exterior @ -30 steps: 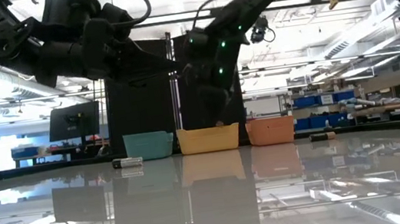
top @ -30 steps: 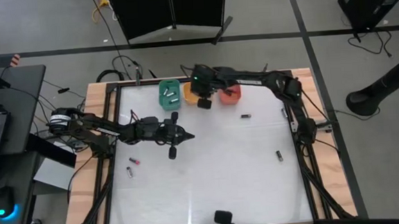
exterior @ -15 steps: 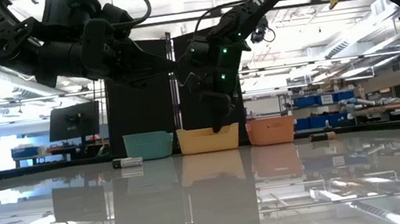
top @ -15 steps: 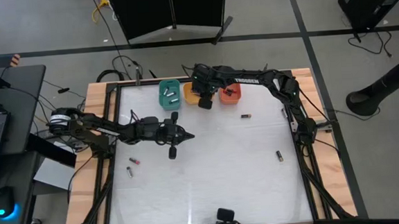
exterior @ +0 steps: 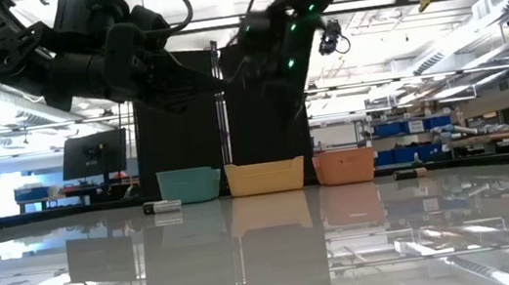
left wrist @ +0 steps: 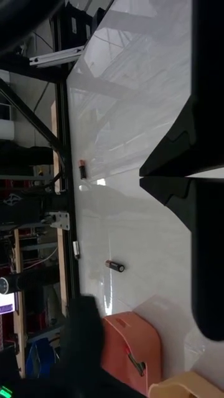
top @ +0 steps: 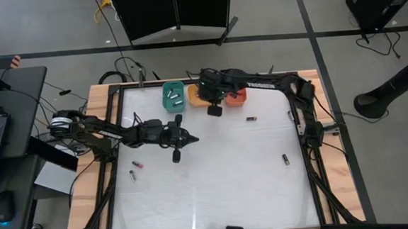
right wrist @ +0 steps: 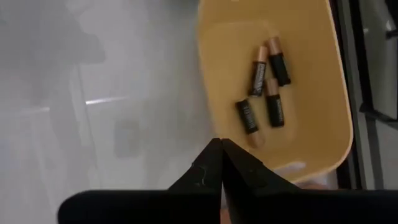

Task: Sort batteries
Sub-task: Put the silver battery into the green bin

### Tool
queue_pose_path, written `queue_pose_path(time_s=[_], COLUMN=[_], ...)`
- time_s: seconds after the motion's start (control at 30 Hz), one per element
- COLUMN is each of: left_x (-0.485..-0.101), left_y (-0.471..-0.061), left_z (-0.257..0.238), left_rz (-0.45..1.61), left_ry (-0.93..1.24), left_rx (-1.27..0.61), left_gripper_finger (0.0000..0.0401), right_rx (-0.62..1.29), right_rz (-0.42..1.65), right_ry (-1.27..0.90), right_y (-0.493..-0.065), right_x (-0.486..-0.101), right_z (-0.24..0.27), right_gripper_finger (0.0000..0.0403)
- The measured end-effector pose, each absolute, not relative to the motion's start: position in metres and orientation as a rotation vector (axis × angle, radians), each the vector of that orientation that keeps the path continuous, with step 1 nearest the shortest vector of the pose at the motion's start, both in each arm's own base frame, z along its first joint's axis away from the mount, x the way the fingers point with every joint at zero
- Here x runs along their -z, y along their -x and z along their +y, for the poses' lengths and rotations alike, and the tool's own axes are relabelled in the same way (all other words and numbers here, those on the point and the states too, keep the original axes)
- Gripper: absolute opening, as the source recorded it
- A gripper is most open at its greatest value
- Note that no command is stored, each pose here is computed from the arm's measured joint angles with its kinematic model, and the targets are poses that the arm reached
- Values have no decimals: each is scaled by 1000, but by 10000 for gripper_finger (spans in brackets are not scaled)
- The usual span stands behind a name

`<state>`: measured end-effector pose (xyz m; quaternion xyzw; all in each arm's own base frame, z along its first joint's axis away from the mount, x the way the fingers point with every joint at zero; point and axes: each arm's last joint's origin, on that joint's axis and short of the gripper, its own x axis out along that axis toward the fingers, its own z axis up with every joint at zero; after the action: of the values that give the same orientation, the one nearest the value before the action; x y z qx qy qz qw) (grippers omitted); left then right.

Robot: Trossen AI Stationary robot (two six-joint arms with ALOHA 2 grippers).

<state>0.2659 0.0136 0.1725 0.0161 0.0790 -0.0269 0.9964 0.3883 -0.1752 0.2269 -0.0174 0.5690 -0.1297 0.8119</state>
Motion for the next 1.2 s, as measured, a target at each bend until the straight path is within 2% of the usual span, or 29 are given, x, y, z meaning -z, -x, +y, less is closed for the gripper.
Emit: queue_pose_path(time_s=[0.2,0.37,0.5,0.63,0.77,0.9,1.2], left_x=[-172,-172,-172,-172,-173,-173,-173], left_y=[-266,-266,-266,-266,-266,-266,-266], left_z=[13,13,13,13,13,14,14], left_rz=[162,161,161,159,157,151,152], left_ry=[-34,-34,-34,-34,-34,-34,-51], left_rx=[55,55,55,54,54,54,55], left_gripper_finger=[11,11,11,11,11,11,11], right_rx=[323,360,460,636,897,1046,1181], right_rz=[1052,943,941,1023,1149,1236,1540], right_ry=[-6,-114,-214,-331,-430,-500,-533], right_y=[-352,-299,-250,-203,-169,-158,-147], right_x=[-232,-216,-208,-207,-207,-202,-175], right_z=[-135,-85,-51,-35,-38,-54,-95], right_gripper_finger=[8,5,8,8,7,7,7])
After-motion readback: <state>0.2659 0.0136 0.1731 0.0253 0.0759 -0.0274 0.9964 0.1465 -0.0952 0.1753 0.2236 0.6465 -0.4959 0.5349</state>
